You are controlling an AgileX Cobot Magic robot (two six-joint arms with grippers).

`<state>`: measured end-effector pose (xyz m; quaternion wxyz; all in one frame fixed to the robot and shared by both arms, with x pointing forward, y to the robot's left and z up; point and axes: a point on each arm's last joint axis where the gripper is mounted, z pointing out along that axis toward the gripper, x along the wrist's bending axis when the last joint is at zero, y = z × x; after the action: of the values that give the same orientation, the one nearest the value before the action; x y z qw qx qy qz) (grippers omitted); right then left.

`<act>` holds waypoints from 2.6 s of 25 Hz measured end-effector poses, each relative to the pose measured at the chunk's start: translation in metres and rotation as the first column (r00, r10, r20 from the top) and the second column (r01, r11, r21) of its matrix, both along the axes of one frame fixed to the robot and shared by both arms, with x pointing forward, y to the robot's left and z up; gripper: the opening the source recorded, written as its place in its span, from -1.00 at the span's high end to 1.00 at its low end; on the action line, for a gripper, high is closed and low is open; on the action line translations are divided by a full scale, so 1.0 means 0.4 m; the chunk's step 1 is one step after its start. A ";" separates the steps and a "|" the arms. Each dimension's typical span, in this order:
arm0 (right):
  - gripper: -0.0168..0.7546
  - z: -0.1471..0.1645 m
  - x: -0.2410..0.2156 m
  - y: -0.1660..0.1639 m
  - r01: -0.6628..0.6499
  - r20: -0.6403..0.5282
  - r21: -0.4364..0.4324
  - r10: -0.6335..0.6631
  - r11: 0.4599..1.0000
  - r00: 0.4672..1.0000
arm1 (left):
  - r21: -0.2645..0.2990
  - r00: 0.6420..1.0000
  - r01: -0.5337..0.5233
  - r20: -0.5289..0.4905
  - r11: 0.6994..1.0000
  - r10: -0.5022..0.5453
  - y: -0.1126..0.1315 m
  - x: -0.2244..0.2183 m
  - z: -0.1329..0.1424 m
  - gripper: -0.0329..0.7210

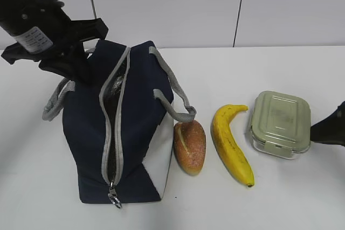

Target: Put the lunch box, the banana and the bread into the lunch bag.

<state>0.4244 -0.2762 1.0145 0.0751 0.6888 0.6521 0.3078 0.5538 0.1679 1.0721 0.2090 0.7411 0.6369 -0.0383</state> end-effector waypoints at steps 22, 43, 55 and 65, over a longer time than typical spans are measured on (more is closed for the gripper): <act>-0.45 -0.086 0.250 -0.190 0.073 -0.122 0.345 -0.032 0.936 0.992 | 0.002 1.000 0.000 0.001 1.000 0.000 0.000 0.000 0.000 0.92; -0.70 -0.223 0.295 -0.210 0.073 -0.203 0.359 0.002 0.931 0.979 | 0.002 1.000 0.000 0.001 1.000 0.000 0.000 0.000 0.000 0.92; -0.67 -0.297 0.331 -0.209 0.061 -0.186 0.448 0.026 0.892 0.982 | 0.001 1.000 -0.001 0.006 1.000 0.001 0.000 0.001 0.000 0.92; -0.28 -0.320 0.347 -0.202 0.031 -0.186 0.525 0.079 0.850 0.979 | 0.001 1.000 -0.003 0.011 1.000 0.003 0.000 0.002 0.000 0.92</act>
<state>0.5634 -0.3571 0.8864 -0.1861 0.7021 0.5559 0.4042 0.5547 0.1680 1.0723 0.2121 0.7406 0.6367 -0.0337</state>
